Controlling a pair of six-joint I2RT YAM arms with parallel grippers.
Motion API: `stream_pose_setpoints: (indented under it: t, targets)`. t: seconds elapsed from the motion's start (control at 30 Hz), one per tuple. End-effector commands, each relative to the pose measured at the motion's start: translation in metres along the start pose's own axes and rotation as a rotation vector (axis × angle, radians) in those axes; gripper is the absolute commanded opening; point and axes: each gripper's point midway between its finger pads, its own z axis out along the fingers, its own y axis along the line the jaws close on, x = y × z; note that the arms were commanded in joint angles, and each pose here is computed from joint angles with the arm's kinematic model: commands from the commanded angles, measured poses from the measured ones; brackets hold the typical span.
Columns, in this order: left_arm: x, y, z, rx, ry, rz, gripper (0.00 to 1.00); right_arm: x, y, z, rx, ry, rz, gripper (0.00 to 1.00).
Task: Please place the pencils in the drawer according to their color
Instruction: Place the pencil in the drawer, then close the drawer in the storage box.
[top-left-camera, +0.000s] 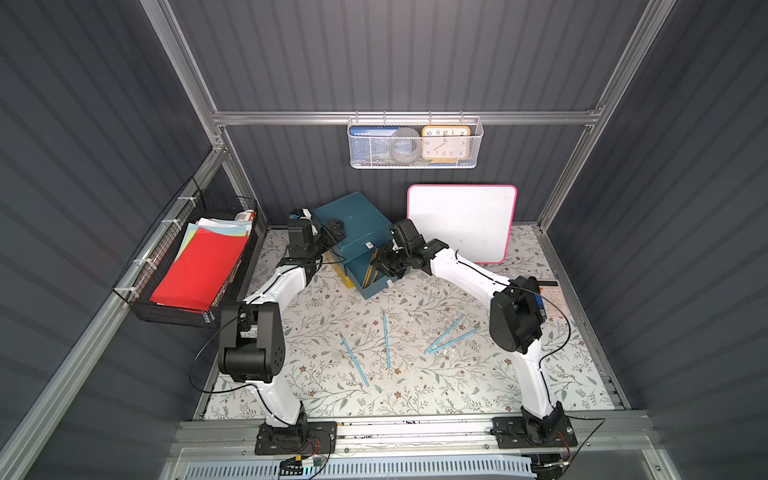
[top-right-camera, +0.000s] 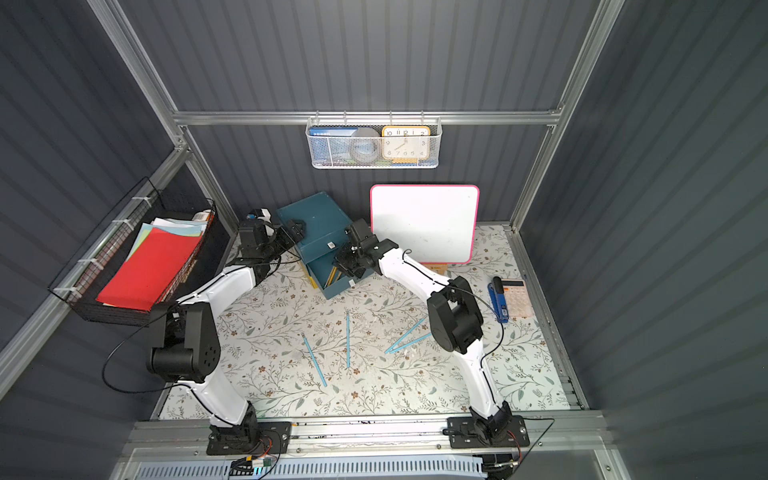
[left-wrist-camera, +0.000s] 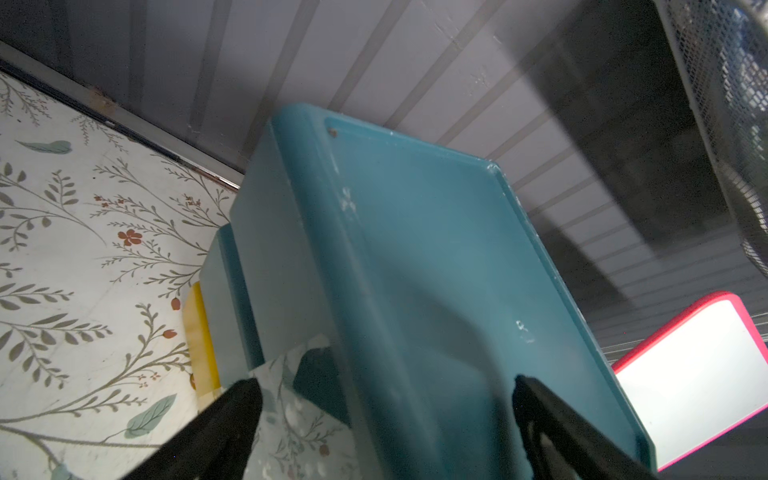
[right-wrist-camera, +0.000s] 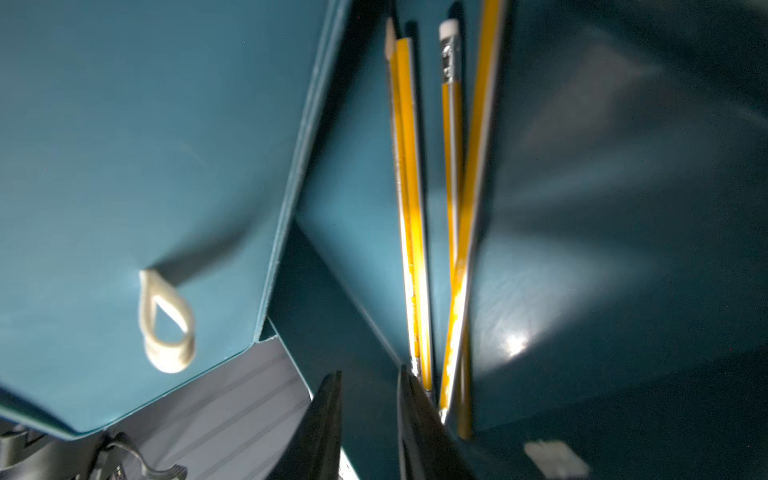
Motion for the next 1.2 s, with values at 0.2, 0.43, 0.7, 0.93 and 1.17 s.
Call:
stream_pose_setpoints:
  t: [0.2, 0.43, 0.7, 0.93, 1.17]
  targets:
    - [-0.004, -0.013, -0.009, 0.031, -0.012, 0.019, 0.99, 0.013, 0.011, -0.057, -0.070, -0.027, -0.053, 0.27]
    - [-0.005, -0.013, -0.009, 0.032, -0.013, 0.019, 0.99, 0.024, -0.024, -0.075, -0.060, -0.060, -0.017, 0.26]
    - [-0.004, -0.011, -0.009, 0.023, -0.012, 0.022, 0.99, 0.024, -0.068, -0.056, -0.075, -0.081, 0.090, 0.16]
    - [-0.002, -0.010, -0.010, 0.019, -0.012, 0.025, 0.99, 0.016, -0.070, -0.032, -0.106, -0.084, 0.135, 0.00]
    - [0.000, -0.008, -0.010, 0.012, -0.009, 0.028, 0.99, 0.001, -0.054, -0.013, -0.164, -0.103, 0.175, 0.00]
